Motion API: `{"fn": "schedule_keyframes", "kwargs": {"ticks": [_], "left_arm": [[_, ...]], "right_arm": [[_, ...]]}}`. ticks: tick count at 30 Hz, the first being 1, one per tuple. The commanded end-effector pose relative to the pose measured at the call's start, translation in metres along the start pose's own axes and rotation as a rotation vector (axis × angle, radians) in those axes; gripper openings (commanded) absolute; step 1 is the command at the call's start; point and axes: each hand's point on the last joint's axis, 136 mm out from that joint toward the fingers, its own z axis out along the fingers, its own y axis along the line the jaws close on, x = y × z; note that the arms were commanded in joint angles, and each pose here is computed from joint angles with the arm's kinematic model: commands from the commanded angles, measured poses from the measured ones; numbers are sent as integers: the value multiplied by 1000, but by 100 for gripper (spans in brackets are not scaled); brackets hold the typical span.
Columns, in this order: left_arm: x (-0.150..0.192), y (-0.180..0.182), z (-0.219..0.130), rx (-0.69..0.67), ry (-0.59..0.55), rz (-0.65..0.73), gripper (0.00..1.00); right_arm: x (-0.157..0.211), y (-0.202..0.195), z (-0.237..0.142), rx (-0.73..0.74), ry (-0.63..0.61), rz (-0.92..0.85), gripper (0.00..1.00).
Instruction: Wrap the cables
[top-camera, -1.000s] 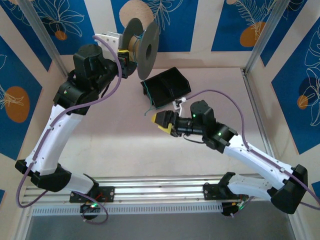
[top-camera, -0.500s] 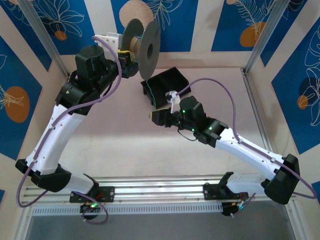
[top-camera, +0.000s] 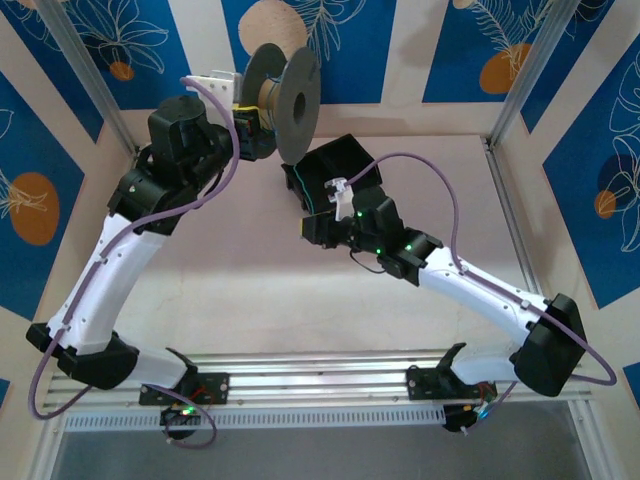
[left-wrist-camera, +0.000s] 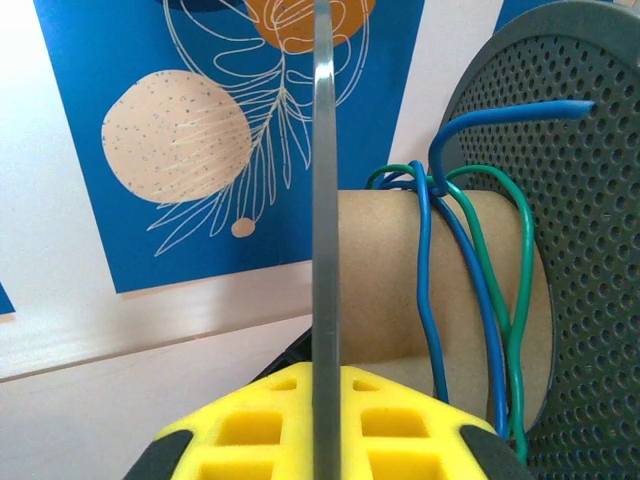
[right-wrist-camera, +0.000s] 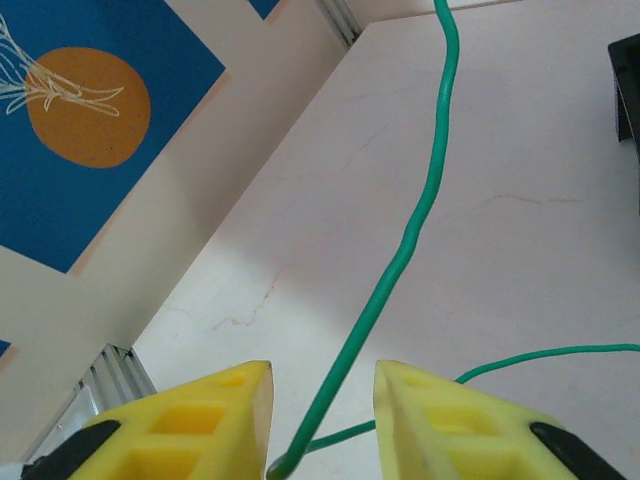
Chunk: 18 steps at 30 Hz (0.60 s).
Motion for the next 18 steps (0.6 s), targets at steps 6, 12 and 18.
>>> {"fn": "schedule_keyframes", "kwargs": {"ticks": [6,12,18], "left_arm": [[-43,-14,-30,96,-147,-44,0],[-5,-39,-51,265,22,61,0],[59,-43,-63,346,228,143,0]], "right_arm": [[4,-20,-6,71,5,-12,0],[-16,-86,-42,295,-15,-37,0],[-61,-133,-79,334,-87,36,0]]}}
